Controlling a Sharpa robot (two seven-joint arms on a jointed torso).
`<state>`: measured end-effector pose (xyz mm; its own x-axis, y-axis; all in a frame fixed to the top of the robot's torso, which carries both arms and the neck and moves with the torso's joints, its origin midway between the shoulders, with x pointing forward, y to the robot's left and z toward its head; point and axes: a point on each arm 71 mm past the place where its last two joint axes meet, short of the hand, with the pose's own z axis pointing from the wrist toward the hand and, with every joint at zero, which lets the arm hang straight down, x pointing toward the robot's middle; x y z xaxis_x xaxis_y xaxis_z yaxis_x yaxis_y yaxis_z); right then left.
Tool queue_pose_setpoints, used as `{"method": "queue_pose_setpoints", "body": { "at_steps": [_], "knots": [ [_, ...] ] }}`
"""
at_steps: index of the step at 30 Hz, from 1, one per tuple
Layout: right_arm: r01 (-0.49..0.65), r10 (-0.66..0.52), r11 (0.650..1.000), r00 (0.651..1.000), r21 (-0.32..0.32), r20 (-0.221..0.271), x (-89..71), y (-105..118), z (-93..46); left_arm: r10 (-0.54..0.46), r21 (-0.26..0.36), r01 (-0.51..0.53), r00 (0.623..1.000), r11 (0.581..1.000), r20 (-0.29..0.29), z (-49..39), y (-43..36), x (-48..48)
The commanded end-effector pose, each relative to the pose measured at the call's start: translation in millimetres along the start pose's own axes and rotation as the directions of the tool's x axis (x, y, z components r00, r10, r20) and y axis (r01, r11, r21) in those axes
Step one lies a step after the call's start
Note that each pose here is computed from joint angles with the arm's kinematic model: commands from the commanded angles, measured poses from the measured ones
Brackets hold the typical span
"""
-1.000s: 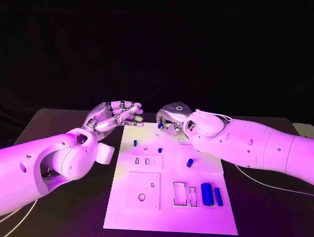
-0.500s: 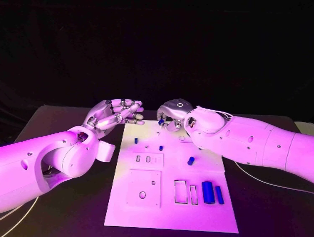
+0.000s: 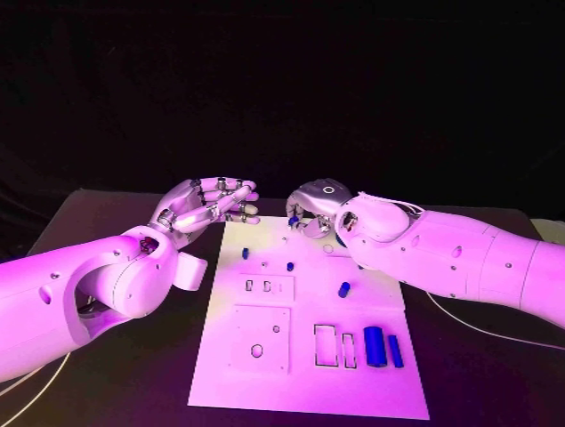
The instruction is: Assemble the parts on the task board
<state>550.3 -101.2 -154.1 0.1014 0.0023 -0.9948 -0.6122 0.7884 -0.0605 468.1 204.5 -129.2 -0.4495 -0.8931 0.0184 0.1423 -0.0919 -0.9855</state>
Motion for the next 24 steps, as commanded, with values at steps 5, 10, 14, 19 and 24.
{"method": "queue_pose_setpoints", "body": {
  "at_steps": [5,10,14,19,24],
  "knots": [
    [0.002,-0.002,1.000,1.000,-0.016,-0.006,3.3,3.4,-2.4,-0.009,0.006,0.009,1.000,1.000,-0.015,0.9,-1.4,0.8],
    [0.000,0.000,1.000,1.000,-0.019,-0.006,3.3,4.5,-2.4,-0.009,0.005,0.009,1.000,1.000,-0.014,0.9,-1.3,0.4],
    [-0.002,0.002,1.000,1.000,-0.022,-0.005,3.3,5.4,-2.5,-0.009,0.004,0.009,1.000,1.000,-0.014,0.9,-1.2,0.2],
    [-0.003,0.003,1.000,1.000,-0.024,-0.006,3.4,6.1,-2.2,-0.009,0.004,0.009,1.000,1.000,-0.014,1.0,-1.1,0.0],
    [-0.004,0.003,1.000,1.000,-0.023,-0.013,4.1,6.7,-1.0,-0.010,0.003,0.010,1.000,1.000,-0.016,1.4,-0.9,0.5]
  ]
}}
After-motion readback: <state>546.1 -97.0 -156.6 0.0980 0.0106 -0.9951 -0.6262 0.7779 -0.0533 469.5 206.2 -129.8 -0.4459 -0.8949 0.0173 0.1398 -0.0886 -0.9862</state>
